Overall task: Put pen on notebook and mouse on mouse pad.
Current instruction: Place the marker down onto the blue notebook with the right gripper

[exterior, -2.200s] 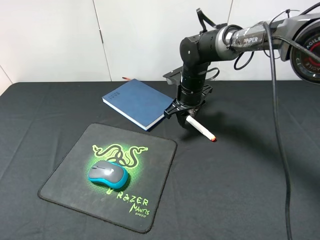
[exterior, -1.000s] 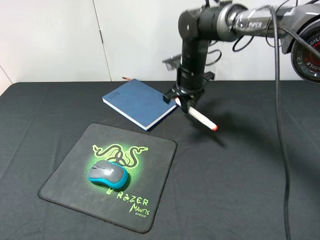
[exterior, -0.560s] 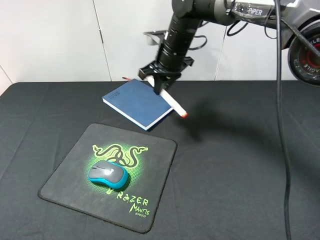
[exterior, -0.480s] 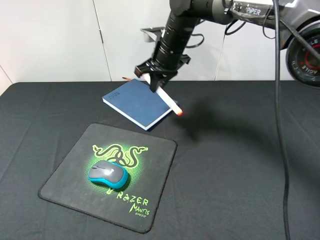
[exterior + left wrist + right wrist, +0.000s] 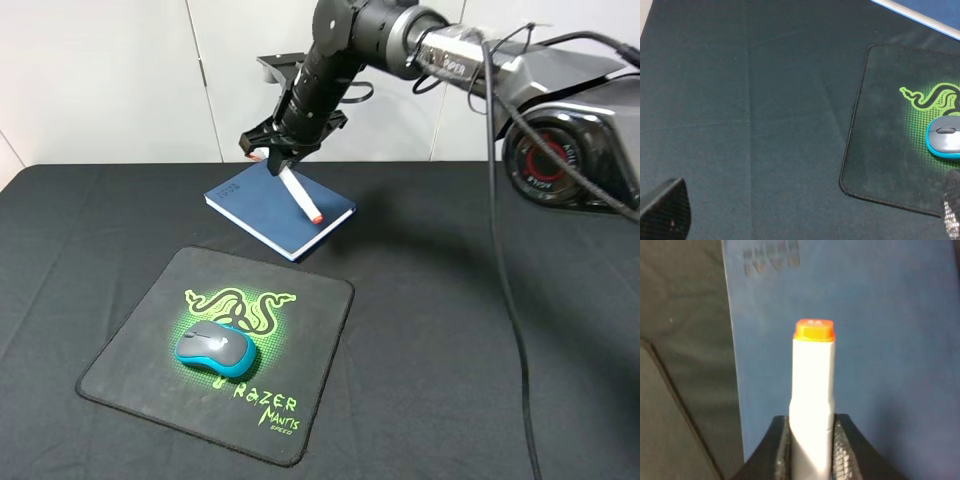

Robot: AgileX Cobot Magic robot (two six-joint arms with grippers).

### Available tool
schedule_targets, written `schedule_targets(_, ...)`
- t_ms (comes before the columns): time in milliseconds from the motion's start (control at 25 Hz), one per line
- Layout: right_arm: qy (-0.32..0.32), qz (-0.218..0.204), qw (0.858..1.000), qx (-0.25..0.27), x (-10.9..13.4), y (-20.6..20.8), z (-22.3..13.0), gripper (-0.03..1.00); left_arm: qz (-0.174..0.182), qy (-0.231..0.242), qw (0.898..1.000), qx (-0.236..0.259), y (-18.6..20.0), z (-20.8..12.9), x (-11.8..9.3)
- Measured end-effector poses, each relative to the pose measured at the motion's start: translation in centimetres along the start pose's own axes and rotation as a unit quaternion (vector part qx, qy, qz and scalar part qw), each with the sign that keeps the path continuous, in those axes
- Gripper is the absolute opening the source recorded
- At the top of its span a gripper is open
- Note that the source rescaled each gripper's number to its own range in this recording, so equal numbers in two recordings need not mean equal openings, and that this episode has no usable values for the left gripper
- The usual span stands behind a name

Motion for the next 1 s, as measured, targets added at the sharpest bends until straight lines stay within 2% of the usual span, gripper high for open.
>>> schedule_targets(240, 0.0, -0.001, 0.999, -0.035, 0.4, -1.6, 1.0, 0.01, 0.0, 0.0, 1.0, 0.0, 0.0, 0.0, 0.0)
schedule_targets(560, 0.013, -0.004, 1.0, -0.025, 0.3, -4.8, -0.3, 0.01, 0.0, 0.0, 1.0, 0.0, 0.0, 0.0, 0.0)
schedule_targets(1000, 0.019, -0.015, 0.999, -0.037, -0.2, -4.9, 0.1, 0.01, 0.0, 0.0, 1.0, 0.0, 0.0, 0.0, 0.0)
Point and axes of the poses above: a point on each arm's last joint axis where the gripper is mounted, y pointing back along that axis away from the gripper, x along the wrist's bending axis when the last joint is at zero, z = x × y, the point moved 10 cm from there along -y, pointing out along that axis toward the gripper, and after that the axes turned 7 degrees about y, right-handed, at the moved point
